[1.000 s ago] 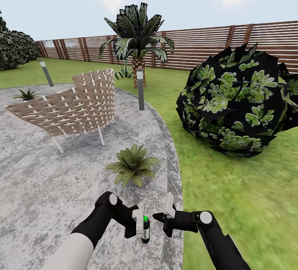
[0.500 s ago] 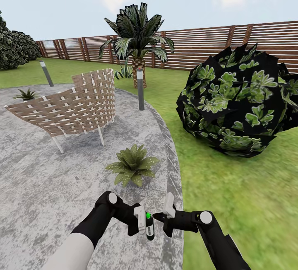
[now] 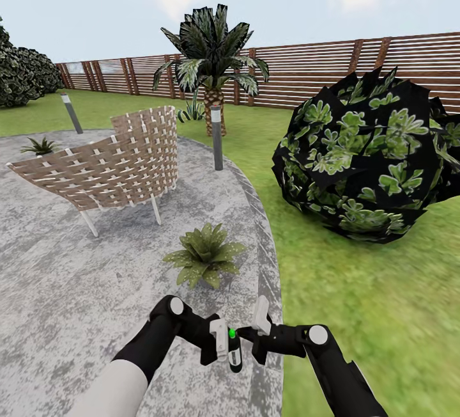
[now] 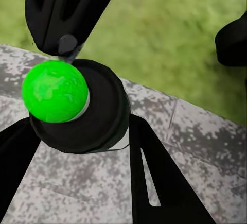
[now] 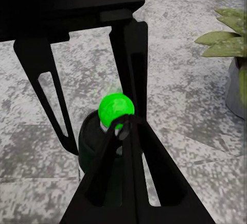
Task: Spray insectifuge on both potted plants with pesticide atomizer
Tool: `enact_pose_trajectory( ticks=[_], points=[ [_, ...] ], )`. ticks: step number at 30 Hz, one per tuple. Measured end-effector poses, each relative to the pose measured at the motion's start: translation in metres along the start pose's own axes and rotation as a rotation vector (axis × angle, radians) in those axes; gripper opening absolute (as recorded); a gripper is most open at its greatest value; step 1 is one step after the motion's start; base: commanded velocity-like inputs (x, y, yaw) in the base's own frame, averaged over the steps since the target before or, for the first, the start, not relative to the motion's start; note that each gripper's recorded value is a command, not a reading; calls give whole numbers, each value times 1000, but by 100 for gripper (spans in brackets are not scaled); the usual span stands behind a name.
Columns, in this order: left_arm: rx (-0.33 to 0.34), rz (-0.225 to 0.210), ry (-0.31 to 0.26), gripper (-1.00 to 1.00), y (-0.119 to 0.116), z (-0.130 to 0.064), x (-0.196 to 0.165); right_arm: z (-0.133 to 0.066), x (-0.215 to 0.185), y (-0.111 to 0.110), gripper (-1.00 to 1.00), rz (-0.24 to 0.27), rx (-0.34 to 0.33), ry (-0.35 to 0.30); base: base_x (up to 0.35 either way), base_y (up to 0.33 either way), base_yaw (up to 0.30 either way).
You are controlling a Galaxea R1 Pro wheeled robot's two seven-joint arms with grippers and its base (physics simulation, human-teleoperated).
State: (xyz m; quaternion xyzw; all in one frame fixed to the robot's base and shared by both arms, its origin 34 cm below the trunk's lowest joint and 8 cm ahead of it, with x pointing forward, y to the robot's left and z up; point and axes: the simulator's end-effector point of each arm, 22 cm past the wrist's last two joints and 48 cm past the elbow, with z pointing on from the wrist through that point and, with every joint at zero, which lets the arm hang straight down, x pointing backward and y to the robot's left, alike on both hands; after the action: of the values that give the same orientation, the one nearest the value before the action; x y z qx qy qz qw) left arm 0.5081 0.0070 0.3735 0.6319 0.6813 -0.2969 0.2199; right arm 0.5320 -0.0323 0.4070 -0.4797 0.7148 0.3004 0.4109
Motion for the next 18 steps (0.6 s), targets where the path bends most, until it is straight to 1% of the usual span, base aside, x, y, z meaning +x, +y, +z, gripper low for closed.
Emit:
enact_pose_trajectory(
  ticks=[10,18],
  points=[
    [2,5,3,-100,0,0,0,0,0,0,-100,0,0,0,0,0,0],
    [-5,1,-13,-100,1,0,-4,0,0,0,-100,0,0,0,0,0,0]
  ],
)
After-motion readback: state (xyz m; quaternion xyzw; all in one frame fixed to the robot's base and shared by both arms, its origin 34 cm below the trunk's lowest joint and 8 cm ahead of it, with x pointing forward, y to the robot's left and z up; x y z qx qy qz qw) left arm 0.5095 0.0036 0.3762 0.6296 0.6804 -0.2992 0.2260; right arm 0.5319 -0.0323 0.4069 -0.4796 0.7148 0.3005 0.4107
